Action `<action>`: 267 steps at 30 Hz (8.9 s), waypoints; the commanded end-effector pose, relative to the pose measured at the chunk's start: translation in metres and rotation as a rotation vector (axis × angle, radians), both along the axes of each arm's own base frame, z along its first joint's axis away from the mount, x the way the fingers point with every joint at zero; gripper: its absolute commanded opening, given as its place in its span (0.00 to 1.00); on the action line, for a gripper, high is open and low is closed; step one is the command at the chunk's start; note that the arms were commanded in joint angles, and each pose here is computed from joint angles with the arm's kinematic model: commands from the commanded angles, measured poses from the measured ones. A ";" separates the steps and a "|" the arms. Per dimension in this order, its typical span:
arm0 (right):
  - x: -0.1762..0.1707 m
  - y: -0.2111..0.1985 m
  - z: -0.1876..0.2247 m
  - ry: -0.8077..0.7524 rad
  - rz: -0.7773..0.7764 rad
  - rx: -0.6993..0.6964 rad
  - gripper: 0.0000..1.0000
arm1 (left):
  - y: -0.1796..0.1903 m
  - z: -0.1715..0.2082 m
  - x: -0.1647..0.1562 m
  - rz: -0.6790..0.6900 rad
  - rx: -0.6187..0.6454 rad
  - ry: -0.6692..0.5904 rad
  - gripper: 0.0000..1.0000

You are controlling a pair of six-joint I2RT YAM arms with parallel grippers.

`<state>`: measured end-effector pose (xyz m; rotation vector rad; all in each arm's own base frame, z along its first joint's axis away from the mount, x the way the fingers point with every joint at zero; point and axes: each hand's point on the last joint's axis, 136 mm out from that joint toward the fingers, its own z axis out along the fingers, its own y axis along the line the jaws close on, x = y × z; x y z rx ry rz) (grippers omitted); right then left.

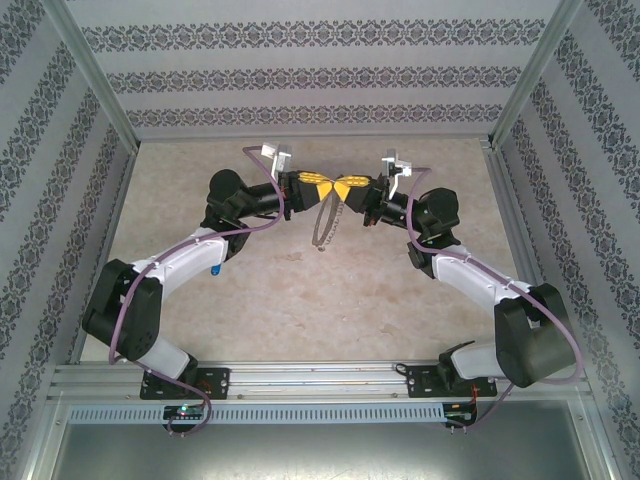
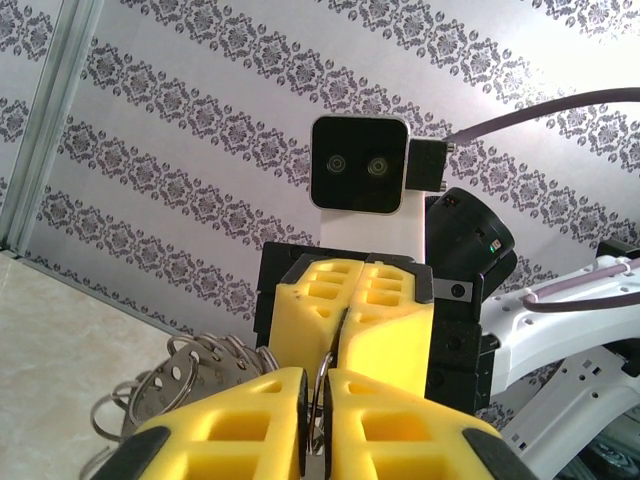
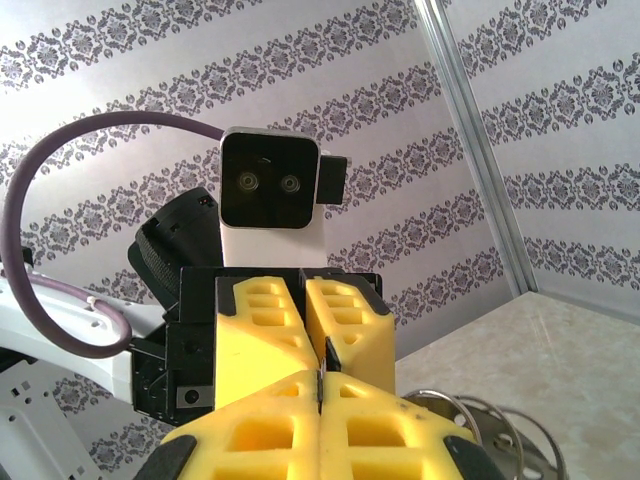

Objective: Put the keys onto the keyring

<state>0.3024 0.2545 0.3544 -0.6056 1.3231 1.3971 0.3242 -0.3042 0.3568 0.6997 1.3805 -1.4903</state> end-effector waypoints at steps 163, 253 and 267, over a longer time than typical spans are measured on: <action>0.000 -0.027 -0.134 0.250 -0.305 -0.379 0.00 | 0.076 0.007 0.038 0.300 0.122 -0.126 0.00; -0.073 -0.016 0.024 -0.234 -0.216 -0.152 0.00 | -0.030 0.016 -0.065 0.068 0.022 -0.347 0.00; -0.068 -0.017 0.021 -0.239 -0.241 -0.172 0.00 | -0.032 0.016 -0.072 0.042 0.025 -0.357 0.00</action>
